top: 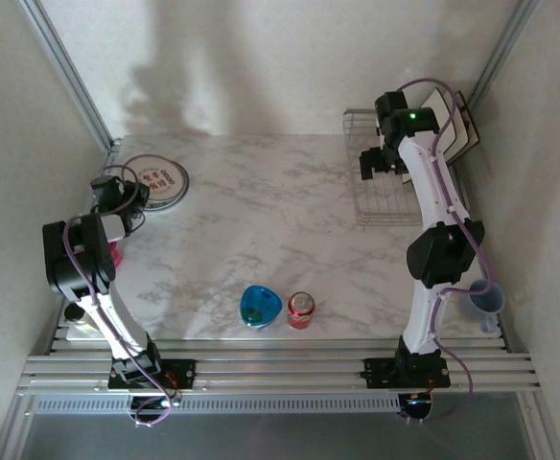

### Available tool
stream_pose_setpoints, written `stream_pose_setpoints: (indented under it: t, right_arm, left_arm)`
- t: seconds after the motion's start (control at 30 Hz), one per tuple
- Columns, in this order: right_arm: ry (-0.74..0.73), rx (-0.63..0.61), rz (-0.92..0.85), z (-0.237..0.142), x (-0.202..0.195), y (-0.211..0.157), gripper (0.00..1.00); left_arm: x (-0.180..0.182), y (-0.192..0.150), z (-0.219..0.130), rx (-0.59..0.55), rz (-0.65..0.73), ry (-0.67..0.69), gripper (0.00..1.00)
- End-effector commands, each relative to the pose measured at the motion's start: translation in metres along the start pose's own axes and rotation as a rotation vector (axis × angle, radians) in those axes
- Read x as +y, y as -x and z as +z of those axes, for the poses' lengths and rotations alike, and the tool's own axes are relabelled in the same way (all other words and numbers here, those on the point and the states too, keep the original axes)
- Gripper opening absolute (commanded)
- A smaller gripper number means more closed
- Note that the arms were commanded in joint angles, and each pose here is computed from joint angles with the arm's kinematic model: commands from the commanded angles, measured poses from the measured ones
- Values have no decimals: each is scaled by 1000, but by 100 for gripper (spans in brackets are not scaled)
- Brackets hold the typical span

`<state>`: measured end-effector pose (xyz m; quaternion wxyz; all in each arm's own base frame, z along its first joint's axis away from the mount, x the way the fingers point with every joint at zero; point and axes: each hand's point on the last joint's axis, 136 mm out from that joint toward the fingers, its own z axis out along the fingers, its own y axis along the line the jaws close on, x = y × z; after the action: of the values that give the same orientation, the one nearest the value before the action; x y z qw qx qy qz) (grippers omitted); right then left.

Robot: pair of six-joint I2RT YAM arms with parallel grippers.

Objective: Unload the plates from the dish rack

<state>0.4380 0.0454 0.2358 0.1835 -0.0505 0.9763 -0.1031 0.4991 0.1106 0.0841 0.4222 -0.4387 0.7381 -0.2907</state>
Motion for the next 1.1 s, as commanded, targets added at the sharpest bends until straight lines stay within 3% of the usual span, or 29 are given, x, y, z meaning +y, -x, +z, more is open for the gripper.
stream_pose_setpoints:
  t: [0.0, 0.2, 0.33, 0.4, 0.6, 0.9, 1.07]
  right_arm:
    - [10, -30, -7, -13, -4, -1, 99]
    - [11, -42, 0, -13, -5, 0, 99]
    - [16, -50, 0, -14, -4, 2, 99]
    - [18, -53, -1, -15, -3, 3, 99]
    - [17, -60, 2, -17, -6, 3, 99]
    - [17, -67, 4, -19, -8, 3, 99]
    - [21, -69, 3, -20, -8, 4, 99]
  left_arm:
    - [-11, 13, 4, -33, 13, -26, 4]
    - [-5, 14, 4, -14, 49, 46, 11]
    - [4, 14, 3, 3, 90, 121, 27]
    - [8, 14, 4, 7, 98, 141, 39]
    - [17, 5, 8, 43, 110, 173, 50]
    - [14, 8, 1, 61, 309, 351, 77]
    - [7, 11, -3, 69, 399, 420, 83]
